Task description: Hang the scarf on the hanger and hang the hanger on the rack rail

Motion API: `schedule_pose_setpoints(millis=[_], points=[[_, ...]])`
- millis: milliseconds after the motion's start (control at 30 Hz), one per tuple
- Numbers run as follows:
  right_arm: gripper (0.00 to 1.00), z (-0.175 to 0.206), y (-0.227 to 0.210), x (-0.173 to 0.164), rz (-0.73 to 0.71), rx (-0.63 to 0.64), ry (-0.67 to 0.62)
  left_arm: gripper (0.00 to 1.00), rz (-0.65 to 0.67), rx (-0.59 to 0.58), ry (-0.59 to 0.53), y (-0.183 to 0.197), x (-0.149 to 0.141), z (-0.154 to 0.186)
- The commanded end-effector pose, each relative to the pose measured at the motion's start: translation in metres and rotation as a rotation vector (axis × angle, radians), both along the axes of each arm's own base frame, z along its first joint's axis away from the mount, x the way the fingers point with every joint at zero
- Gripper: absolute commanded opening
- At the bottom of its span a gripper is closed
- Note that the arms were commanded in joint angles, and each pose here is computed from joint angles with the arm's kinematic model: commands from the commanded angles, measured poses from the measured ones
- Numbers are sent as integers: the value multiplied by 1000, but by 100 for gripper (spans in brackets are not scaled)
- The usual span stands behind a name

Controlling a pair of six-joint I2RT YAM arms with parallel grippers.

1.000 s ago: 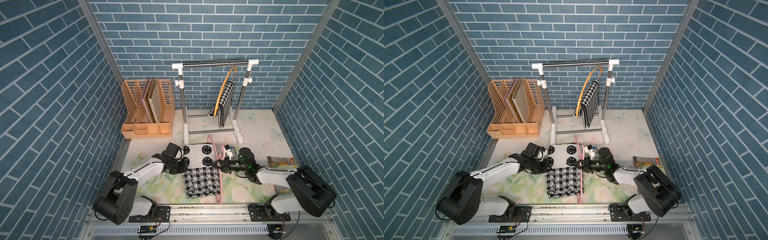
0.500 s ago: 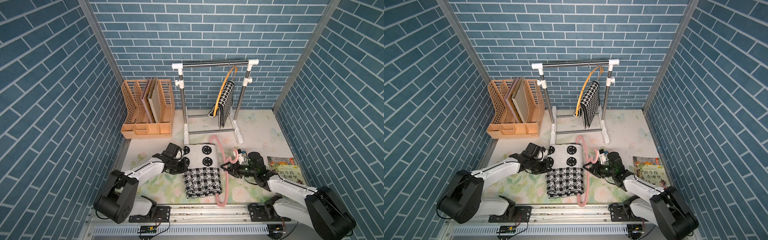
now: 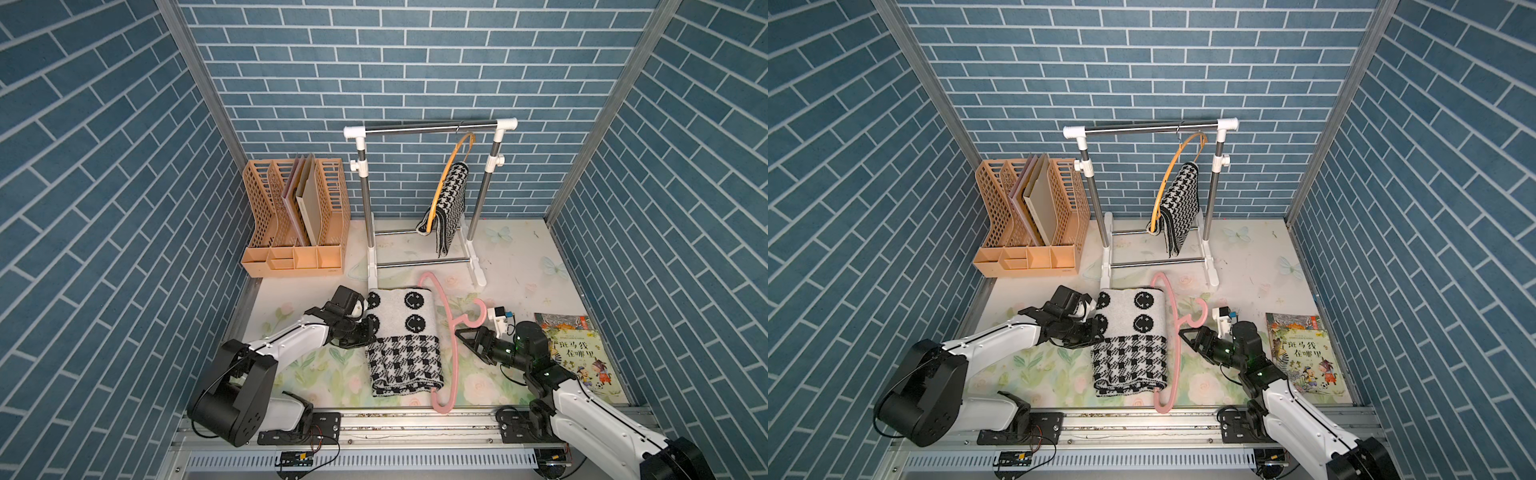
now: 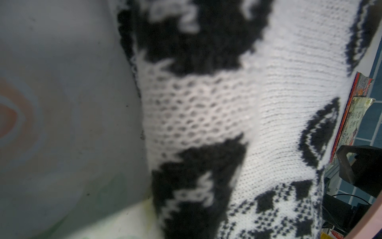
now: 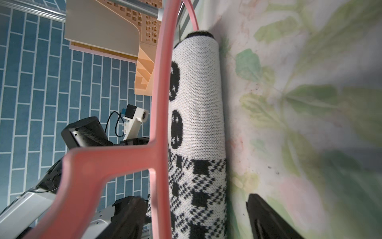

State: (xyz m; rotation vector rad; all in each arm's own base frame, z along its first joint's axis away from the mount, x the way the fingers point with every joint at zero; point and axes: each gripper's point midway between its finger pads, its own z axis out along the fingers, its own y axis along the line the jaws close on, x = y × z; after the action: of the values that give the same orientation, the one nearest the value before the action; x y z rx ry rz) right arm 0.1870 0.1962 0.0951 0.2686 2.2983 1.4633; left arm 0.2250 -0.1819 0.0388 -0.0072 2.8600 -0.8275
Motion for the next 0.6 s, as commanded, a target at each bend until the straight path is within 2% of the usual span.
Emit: schedule_pose_setpoints(millis=[0, 167, 300, 367, 433, 567], points=[[82, -12, -10, 0, -54, -31, 47, 0, -3, 25, 29, 7, -6, -9], [85, -26, -45, 6, -305, 10, 95, 0, -5, 22, 32, 6, -8, -9], [86, -18, -74, 10, -486, 19, 65, 0, -7, 17, 32, 6, -8, -9], [86, -15, -77, 8, -500, 30, 48, 0, -11, 15, 36, 5, -8, -10], [86, -21, -71, 2, -455, 30, 77, 0, -12, 16, 39, 5, -8, -10], [84, -16, -68, -9, -374, -74, 90, 0, -10, 16, 32, 5, -8, -9]])
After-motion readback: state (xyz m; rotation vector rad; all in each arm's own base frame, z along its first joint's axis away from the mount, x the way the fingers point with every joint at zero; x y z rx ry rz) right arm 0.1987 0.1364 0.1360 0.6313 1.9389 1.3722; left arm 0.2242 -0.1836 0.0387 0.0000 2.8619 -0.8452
